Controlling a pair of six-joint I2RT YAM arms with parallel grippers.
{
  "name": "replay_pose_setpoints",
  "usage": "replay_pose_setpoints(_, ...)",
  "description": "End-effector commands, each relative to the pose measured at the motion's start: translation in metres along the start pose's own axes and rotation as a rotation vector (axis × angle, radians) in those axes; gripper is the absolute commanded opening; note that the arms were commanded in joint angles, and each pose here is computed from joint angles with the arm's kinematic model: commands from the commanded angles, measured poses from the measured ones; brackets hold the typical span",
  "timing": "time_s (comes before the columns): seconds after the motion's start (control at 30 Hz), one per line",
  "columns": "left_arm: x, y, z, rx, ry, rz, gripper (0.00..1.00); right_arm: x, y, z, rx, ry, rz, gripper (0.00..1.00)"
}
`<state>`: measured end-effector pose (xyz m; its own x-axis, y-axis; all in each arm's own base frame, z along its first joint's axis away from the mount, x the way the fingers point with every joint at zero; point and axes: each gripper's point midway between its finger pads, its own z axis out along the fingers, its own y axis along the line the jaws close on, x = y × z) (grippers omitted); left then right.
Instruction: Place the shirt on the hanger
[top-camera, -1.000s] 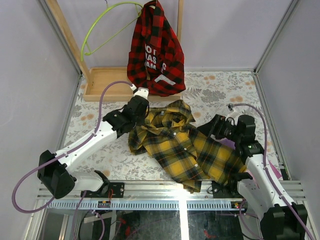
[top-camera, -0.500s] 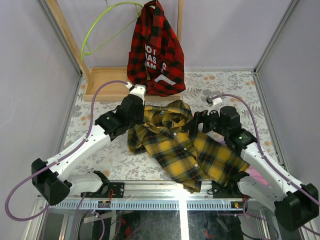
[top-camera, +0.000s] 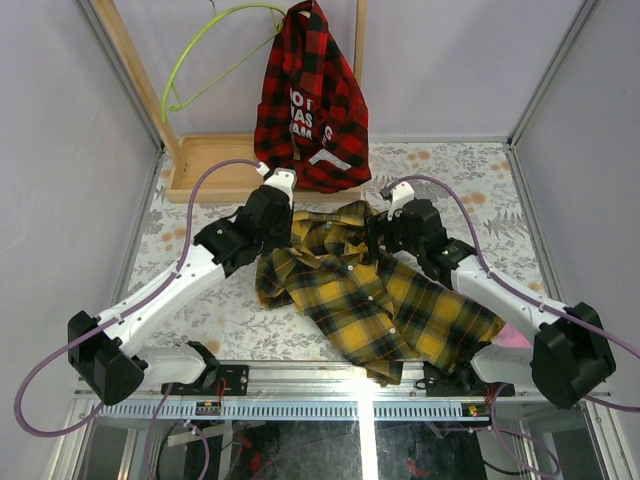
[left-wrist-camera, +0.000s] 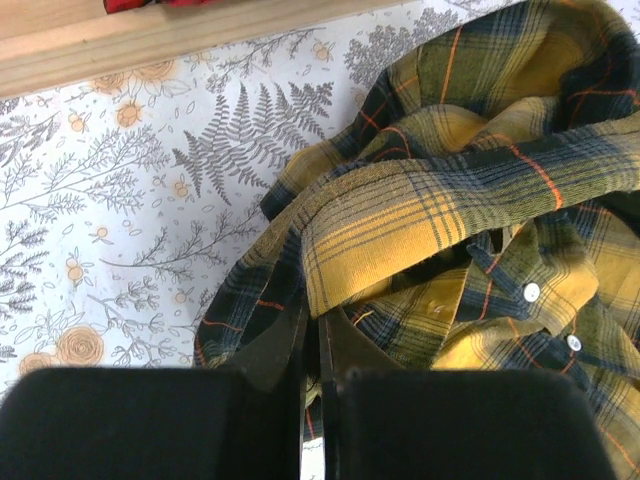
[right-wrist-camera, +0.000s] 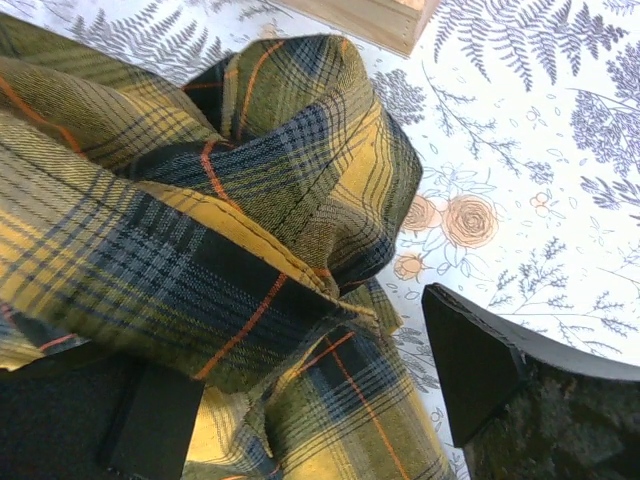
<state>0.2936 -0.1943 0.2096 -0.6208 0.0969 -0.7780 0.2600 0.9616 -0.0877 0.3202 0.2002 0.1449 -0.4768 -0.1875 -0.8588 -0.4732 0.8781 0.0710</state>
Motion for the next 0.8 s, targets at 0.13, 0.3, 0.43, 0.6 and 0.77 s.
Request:
replay_pose_setpoints(0.13, -0.008, -0.006, 0.002, 0.02, 0.01, -0.009, 0.0, -0.032, -0.017, 0.007, 0.1, -0.098, -0.072, 0.66)
replay_pose_setpoints(0.3, -0.006, -0.002, 0.0, 0.008, 0.011, 0.001, 0.0, -0.036, -0.003, -0.003, 0.023, -0.133, -0.047, 0.29)
replay_pose_setpoints(0.43, -0.023, -0.016, -0.017, 0.085, -0.007, -0.03, 0.0, -0.068, -0.003, -0.032, 0.036, -0.213, -0.017, 0.09)
replay_pose_setpoints(0.6, -0.102, -0.032, -0.08, 0.182, -0.174, -0.066, 0.01, -0.169, 0.0, -0.108, 0.051, -0.382, 0.009, 0.0)
replay_pose_setpoints(0.77, -0.21, -0.031, -0.151, 0.178, -0.436, -0.076, 0.08, -0.288, 0.01, -0.203, 0.02, -0.647, -0.007, 0.0)
